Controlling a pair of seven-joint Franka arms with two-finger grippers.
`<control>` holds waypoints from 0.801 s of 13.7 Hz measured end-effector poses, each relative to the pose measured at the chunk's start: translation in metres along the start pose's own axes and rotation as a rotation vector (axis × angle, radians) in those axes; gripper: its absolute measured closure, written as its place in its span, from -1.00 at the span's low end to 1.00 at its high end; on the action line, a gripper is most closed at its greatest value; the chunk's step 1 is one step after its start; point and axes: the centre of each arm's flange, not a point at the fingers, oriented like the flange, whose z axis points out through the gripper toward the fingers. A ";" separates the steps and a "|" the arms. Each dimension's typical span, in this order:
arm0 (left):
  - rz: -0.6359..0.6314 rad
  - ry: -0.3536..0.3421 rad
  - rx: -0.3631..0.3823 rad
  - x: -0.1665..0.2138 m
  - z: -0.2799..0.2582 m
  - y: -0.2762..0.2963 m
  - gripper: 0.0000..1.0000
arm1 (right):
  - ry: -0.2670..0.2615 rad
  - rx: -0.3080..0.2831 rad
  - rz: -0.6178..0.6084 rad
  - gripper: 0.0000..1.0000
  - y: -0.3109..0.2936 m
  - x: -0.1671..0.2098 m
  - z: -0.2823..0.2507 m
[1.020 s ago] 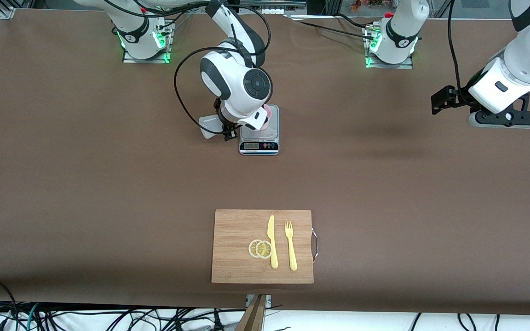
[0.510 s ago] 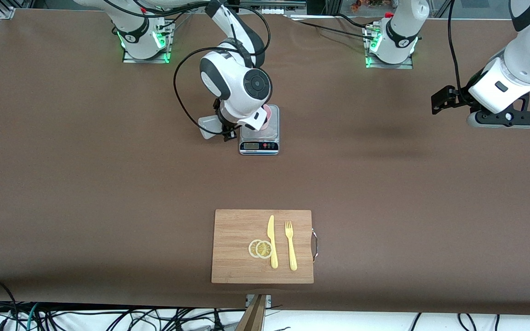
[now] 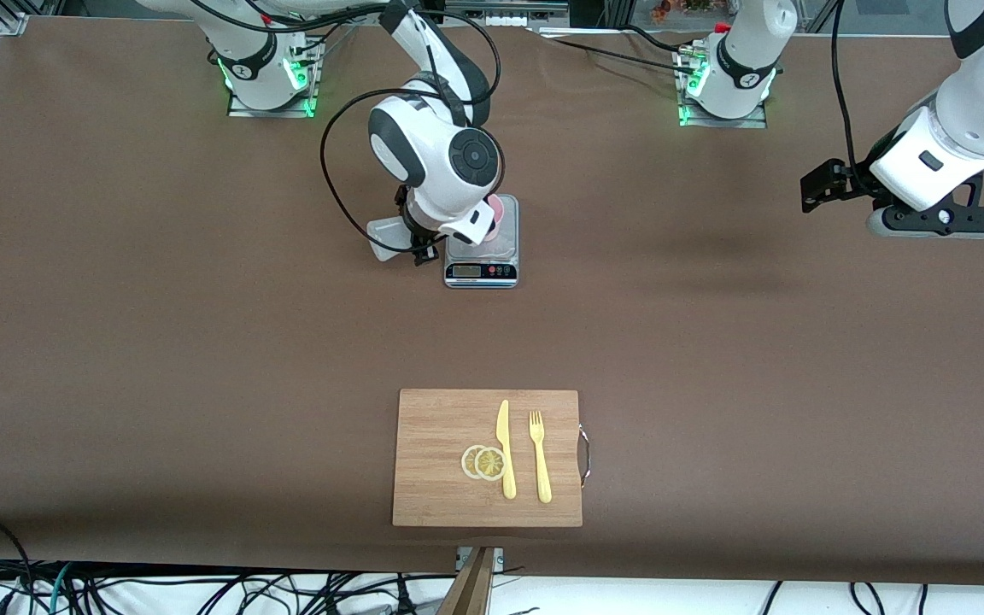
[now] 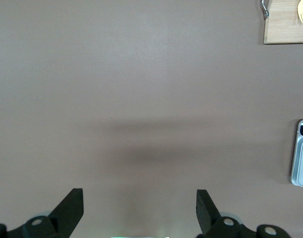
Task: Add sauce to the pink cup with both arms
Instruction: 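Tilt the bottle nozzle into the cup and squeeze sauce in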
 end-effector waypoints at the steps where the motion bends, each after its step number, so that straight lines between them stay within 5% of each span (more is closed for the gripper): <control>1: 0.000 0.000 0.000 0.000 0.000 0.000 -1.00 | 0.003 -0.003 0.000 0.37 0.000 0.000 -0.002; 6: 0.000 0.000 0.000 0.000 0.000 0.000 -1.00 | 0.068 -0.034 0.002 0.37 0.001 -0.003 -0.015; 11: 0.000 0.000 0.000 0.000 0.000 0.000 -1.00 | 0.079 -0.045 0.005 0.37 0.004 -0.006 -0.017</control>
